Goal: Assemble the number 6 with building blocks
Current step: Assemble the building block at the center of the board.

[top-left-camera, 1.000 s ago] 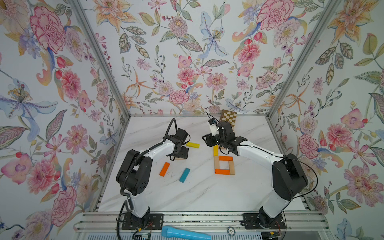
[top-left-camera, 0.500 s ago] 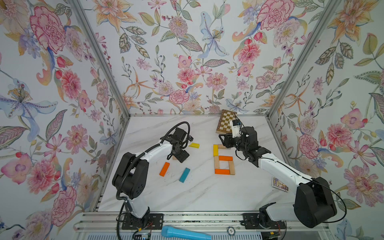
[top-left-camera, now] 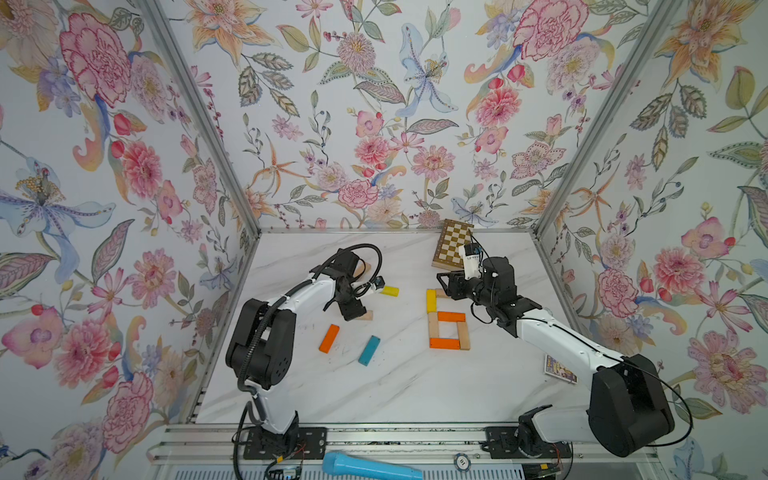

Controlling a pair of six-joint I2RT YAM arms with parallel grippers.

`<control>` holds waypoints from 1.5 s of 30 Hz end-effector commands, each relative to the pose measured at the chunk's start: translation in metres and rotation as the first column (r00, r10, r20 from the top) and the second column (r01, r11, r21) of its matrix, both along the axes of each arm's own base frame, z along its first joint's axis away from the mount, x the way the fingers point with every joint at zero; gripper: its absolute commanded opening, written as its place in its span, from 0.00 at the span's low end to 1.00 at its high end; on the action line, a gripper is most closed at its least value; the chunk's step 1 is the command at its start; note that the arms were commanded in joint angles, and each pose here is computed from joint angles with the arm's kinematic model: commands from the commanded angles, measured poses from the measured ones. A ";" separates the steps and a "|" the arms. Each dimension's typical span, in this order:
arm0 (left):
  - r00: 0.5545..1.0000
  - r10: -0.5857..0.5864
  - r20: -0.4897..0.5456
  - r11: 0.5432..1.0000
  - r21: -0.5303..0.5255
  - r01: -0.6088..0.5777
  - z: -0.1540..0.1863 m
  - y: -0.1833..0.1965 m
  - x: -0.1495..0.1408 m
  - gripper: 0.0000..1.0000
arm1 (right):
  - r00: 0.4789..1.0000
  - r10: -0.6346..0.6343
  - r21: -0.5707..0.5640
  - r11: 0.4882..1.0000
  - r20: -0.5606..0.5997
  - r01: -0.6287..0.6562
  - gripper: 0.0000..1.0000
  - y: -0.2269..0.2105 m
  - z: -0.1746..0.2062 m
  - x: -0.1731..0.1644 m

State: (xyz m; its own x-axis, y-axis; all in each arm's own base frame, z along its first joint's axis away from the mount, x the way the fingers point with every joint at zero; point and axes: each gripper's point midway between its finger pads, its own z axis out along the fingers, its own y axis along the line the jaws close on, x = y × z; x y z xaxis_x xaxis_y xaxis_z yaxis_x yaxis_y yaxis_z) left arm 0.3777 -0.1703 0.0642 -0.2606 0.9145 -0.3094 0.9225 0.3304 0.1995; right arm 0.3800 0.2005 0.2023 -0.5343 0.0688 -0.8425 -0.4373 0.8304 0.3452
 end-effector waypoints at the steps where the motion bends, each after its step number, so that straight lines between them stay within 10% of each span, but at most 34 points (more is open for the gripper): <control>1: 0.991 -0.073 -0.115 0.997 -0.002 0.073 -0.015 -0.004 -0.013 0.81 | 0.999 0.017 0.036 0.999 0.038 -0.018 0.54 0.003 0.014 -0.007; 13: 0.974 -0.035 -0.223 0.999 -0.021 0.031 -0.039 -0.009 -0.023 0.70 | 0.999 0.033 0.022 0.999 0.024 -0.034 0.54 0.007 0.008 -0.005; 22: 0.957 0.123 -0.263 0.990 -0.035 -0.137 -0.040 -0.014 -0.012 0.34 | 0.999 0.030 0.003 1.000 0.038 -0.030 0.54 0.005 0.013 -0.005; 32: 0.778 0.567 -0.272 0.797 -0.057 -0.601 -0.024 -0.004 0.020 0.23 | 0.999 -0.013 -0.008 1.000 0.050 0.013 0.54 -0.003 0.011 -0.004; 45: 0.616 0.728 -0.301 0.644 -0.009 -0.765 -0.055 0.002 0.042 0.25 | 1.000 0.001 -0.027 1.000 0.018 -0.001 0.54 0.011 0.006 -0.003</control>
